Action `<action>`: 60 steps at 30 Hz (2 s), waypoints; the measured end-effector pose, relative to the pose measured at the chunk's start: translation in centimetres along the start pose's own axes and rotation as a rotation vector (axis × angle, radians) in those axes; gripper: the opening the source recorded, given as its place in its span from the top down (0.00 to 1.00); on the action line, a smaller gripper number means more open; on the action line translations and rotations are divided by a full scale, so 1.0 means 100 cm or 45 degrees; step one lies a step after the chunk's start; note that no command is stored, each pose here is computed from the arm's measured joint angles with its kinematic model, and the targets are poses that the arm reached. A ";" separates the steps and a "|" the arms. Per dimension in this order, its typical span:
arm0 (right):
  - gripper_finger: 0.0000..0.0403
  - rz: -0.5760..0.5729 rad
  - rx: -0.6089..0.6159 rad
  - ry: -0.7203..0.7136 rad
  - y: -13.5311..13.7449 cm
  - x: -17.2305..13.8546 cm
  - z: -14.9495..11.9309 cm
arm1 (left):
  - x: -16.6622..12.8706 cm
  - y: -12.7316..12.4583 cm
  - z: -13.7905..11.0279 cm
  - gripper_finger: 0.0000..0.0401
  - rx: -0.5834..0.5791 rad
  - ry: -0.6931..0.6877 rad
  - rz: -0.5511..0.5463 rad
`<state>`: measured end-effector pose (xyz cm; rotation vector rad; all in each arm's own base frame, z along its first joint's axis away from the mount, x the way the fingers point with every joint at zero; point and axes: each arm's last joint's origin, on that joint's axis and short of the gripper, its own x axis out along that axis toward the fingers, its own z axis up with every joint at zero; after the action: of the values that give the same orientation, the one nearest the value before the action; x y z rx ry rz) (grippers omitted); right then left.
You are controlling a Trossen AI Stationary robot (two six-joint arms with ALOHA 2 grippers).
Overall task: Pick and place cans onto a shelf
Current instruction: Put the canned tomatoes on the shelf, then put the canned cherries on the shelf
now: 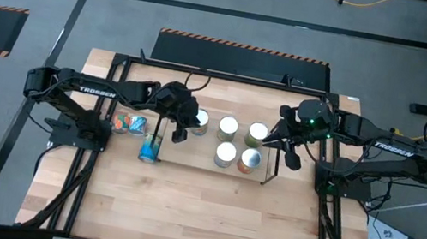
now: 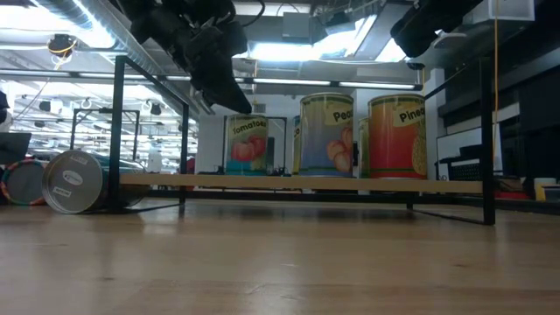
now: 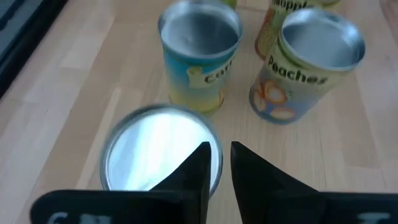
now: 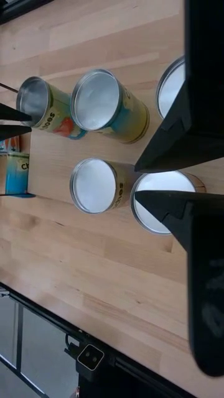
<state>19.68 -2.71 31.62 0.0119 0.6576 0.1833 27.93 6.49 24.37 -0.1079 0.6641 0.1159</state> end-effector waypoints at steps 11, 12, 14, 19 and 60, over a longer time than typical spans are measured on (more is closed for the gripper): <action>0.85 0.000 0.000 0.000 0.000 0.000 0.000 | -0.001 0.000 0.012 0.86 0.009 -0.162 0.000; 0.85 0.000 0.000 0.000 0.000 0.000 0.000 | -0.001 0.000 0.013 0.86 0.008 -0.171 0.000; 0.85 0.000 0.000 0.000 0.000 0.000 0.000 | -0.002 0.000 0.015 0.86 0.011 -0.194 0.001; 0.85 0.000 0.000 0.000 0.000 0.000 0.000 | -0.018 0.001 0.032 0.86 0.017 -0.298 0.013; 0.85 0.001 0.000 0.001 0.000 0.000 0.000 | -0.209 -0.014 -0.011 0.65 -0.627 0.200 0.499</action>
<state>19.68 -2.69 31.60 0.0124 0.6586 0.1843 11.06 3.46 36.54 -0.4639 0.7972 0.6547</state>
